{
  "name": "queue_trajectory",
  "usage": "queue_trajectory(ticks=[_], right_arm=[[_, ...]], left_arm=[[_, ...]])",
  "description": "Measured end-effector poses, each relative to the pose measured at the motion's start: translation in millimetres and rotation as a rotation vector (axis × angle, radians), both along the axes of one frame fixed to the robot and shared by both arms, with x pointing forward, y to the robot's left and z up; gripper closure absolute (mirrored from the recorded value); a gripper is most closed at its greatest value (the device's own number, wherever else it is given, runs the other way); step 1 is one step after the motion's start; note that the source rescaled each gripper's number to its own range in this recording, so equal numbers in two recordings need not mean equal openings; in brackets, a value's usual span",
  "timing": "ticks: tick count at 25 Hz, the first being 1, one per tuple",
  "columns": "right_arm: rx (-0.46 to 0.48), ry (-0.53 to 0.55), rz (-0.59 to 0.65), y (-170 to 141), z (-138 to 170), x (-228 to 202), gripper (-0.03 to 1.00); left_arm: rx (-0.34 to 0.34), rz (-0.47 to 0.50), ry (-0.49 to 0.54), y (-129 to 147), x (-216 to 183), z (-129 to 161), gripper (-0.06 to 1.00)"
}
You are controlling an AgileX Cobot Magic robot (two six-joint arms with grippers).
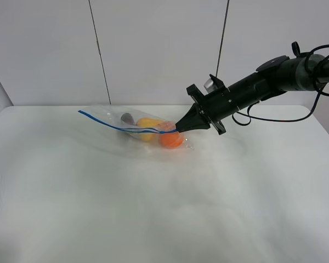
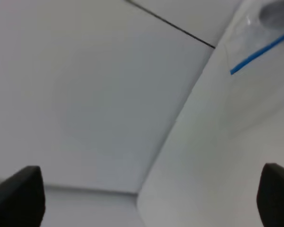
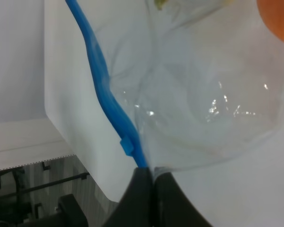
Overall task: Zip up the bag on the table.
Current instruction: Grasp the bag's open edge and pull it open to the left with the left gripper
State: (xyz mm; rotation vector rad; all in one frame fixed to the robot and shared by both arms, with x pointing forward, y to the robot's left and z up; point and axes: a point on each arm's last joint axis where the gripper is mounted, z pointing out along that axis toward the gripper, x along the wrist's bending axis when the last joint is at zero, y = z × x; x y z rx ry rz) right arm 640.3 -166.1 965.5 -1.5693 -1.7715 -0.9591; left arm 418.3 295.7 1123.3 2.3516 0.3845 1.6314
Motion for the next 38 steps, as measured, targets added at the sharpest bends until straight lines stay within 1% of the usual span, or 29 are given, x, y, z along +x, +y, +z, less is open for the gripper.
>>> queue_trajectory(ticks=[1,4,8,11,16,22,25,27,31,33,38], right_arm=[[0.000,0.000,0.000,0,0,0,0.97],[0.000,0.000,-0.001,0,0,0,0.97],[0.000,-0.002,-0.003,0,0,0,0.97],[0.000,-0.002,-0.004,0,0,0,0.97],[0.000,-0.001,-0.005,0,0,0,0.97],[0.000,0.001,-0.007,0,0,0,0.97],[0.000,0.001,-0.007,0,0,0,0.97],[0.000,0.001,-0.008,0,0,1,0.97],[0.000,0.001,-0.008,0,0,1,0.97],[-0.001,0.000,-0.009,0,0,1,0.97],[-0.002,0.002,-0.011,0,0,1,0.97]], left_arm=[[-0.016,-0.016,0.014,-3,9,-5,-0.06],[-0.035,-0.089,0.056,-16,30,-20,-0.06],[-0.062,-0.189,0.110,-45,53,-41,-0.06],[-0.057,-0.258,0.139,-71,64,-57,-0.06],[-0.017,-0.371,0.148,-118,73,-83,-0.06],[0.030,-0.444,0.089,-168,77,-113,-0.06],[0.060,-0.452,0.059,-186,81,-134,-0.06],[0.067,-0.440,0.033,-195,84,-148,-0.06],[0.034,-0.399,-0.020,-207,91,-171,-0.04],[0.026,-0.418,-0.057,-211,94,-180,-0.01],[-0.031,-0.486,-0.105,-223,96,-198,0.06]])
